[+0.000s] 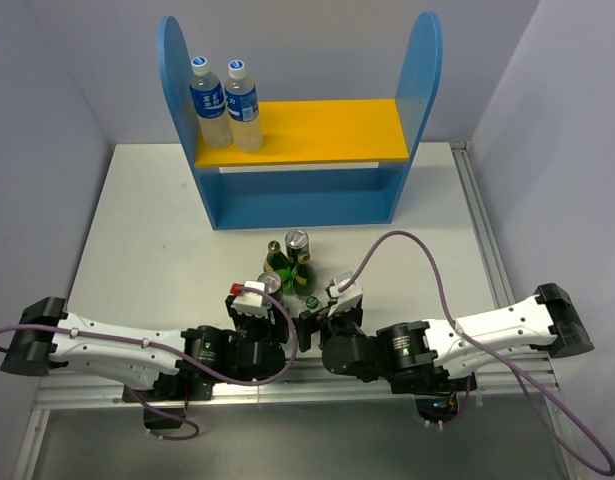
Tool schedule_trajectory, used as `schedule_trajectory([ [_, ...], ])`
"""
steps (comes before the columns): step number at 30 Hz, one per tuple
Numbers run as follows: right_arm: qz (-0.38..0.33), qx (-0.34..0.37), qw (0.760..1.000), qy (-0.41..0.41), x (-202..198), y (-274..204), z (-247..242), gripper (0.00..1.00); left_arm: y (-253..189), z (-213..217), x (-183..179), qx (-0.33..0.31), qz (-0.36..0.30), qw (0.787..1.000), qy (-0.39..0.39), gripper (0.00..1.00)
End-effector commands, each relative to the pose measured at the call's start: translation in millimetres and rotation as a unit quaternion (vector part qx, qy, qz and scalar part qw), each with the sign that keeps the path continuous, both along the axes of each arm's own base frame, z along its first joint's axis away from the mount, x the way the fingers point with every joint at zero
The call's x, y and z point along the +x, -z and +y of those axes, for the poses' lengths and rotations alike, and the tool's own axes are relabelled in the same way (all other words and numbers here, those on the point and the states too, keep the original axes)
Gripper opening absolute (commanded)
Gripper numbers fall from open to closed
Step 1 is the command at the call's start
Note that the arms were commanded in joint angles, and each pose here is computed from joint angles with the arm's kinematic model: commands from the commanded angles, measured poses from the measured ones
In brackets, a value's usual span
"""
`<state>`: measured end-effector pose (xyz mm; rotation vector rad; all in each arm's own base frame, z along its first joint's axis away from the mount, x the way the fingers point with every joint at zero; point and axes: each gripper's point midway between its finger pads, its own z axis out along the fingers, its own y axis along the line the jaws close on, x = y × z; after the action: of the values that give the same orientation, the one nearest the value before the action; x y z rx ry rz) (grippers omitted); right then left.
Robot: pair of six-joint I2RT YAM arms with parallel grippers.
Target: Place and organize the beverage onto the shelf
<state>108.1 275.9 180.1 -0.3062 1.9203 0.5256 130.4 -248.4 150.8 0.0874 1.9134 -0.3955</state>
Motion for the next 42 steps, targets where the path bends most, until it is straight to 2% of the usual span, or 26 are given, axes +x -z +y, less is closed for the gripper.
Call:
schedule_trajectory([
  [1,0.001,0.016,1.0,0.008,3.5,4.1,7.5,0.96,-7.5,-10.3,5.8,-0.029,-0.006,1.0,0.008,0.71],
  [10,0.001,0.003,0.999,0.036,26.1,29.6,8.4,0.86,-3.6,-4.3,21.1,-0.027,-0.011,1.0,0.002,0.66],
  [16,-0.013,-0.008,0.998,0.056,38.3,33.9,11.1,0.72,-1.5,-1.6,24.1,-0.024,-0.011,1.0,-0.002,0.63],
  [20,-0.018,-0.014,0.998,0.062,42.3,36.9,13.1,0.52,2.6,2.0,24.4,-0.021,-0.01,1.0,-0.005,0.62],
  [24,-0.018,-0.021,0.998,0.064,42.9,38.7,13.9,0.38,3.7,4.3,24.2,-0.025,-0.009,1.0,-0.006,0.61],
  [31,-0.023,-0.033,0.997,0.071,44.7,29.7,8.6,0.0,10.4,5.9,23.5,-0.021,-0.008,1.0,-0.004,0.59],
  [35,-0.036,-0.025,0.996,0.081,47.3,1.9,-1.3,0.0,14.8,5.6,23.5,-0.021,-0.007,1.0,-0.004,0.57],
  [42,-0.079,0.006,0.991,0.105,55.6,-74.3,-34.7,0.0,16.0,6.3,23.6,-0.025,-0.009,1.0,-0.005,0.56],
])
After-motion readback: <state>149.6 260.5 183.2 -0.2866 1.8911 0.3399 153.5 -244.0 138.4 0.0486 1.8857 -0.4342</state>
